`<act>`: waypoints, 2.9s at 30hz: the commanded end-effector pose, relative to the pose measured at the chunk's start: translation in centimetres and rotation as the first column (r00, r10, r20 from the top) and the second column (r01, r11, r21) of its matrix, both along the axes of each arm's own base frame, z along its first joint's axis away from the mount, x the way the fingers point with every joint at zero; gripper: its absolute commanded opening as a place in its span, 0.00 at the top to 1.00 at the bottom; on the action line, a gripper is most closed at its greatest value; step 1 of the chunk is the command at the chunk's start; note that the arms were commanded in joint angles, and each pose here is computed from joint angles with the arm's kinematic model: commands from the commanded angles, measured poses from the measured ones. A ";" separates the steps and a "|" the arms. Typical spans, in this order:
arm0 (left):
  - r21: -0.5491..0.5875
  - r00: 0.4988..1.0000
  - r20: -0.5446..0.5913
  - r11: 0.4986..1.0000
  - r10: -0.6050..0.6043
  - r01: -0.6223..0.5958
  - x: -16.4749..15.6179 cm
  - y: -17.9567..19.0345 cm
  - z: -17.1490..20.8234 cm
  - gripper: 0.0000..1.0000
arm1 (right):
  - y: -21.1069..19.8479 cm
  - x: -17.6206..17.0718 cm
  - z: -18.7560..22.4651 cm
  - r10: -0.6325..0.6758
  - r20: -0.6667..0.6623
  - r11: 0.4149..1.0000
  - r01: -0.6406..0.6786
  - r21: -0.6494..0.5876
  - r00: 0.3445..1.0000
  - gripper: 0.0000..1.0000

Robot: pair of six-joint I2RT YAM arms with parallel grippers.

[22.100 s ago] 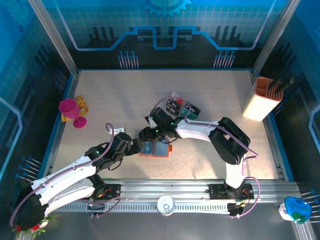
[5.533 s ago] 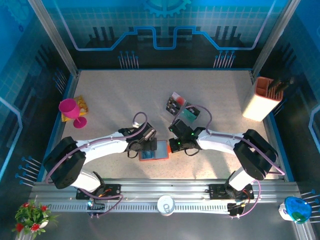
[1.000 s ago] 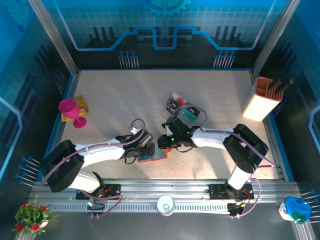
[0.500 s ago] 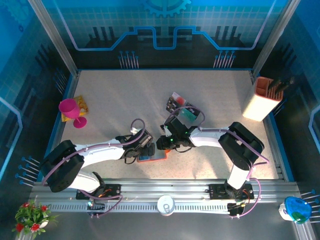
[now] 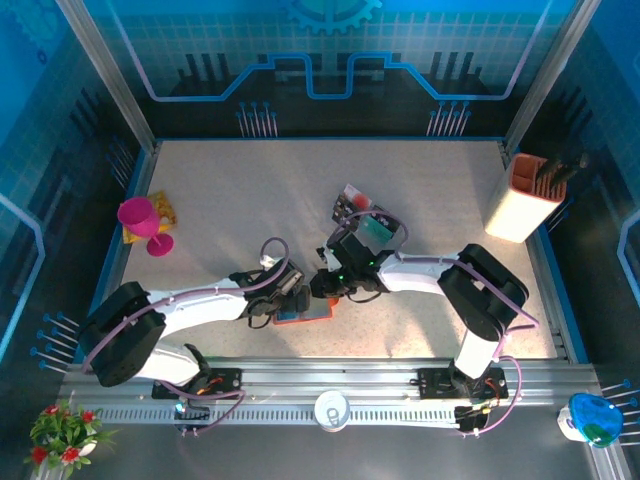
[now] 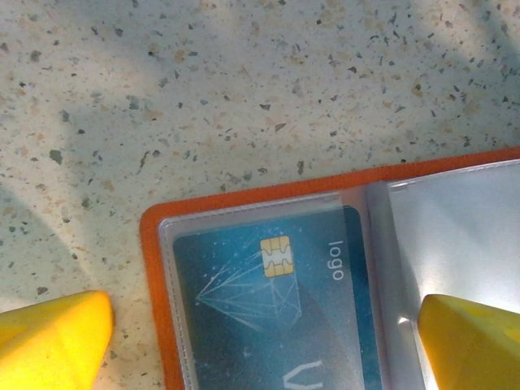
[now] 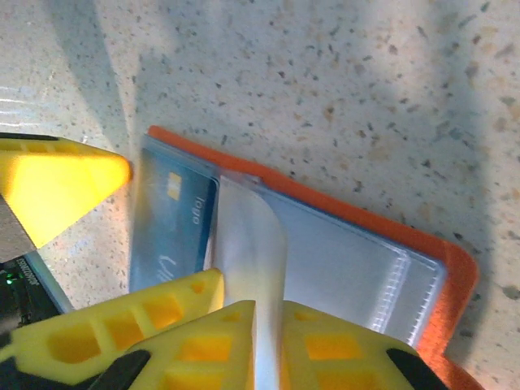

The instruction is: Put the credit cards into the card holder

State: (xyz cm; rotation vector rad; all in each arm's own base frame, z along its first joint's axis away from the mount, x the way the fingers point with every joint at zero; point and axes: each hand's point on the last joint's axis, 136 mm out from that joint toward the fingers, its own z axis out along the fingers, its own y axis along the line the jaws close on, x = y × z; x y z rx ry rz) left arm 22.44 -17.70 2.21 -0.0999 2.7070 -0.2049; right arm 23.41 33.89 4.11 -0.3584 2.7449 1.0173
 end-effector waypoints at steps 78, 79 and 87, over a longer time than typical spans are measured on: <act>-0.147 0.970 0.130 0.971 0.205 -0.186 1.4 5.1 7.9 0.01 | -5.8 -0.7 -0.3 0.009 0.082 0.945 0.018 -0.326 0.997 0.44; -0.147 0.971 0.125 0.972 0.203 -0.184 1.4 5.0 7.8 0.01 | -5.7 -0.6 -0.5 0.008 0.077 0.945 0.017 -0.327 0.997 0.46; -0.154 0.976 0.091 0.971 0.196 -0.181 1.4 4.4 7.1 0.01 | -6.1 0.5 -0.5 -0.025 0.074 0.943 0.047 -0.329 0.997 1.00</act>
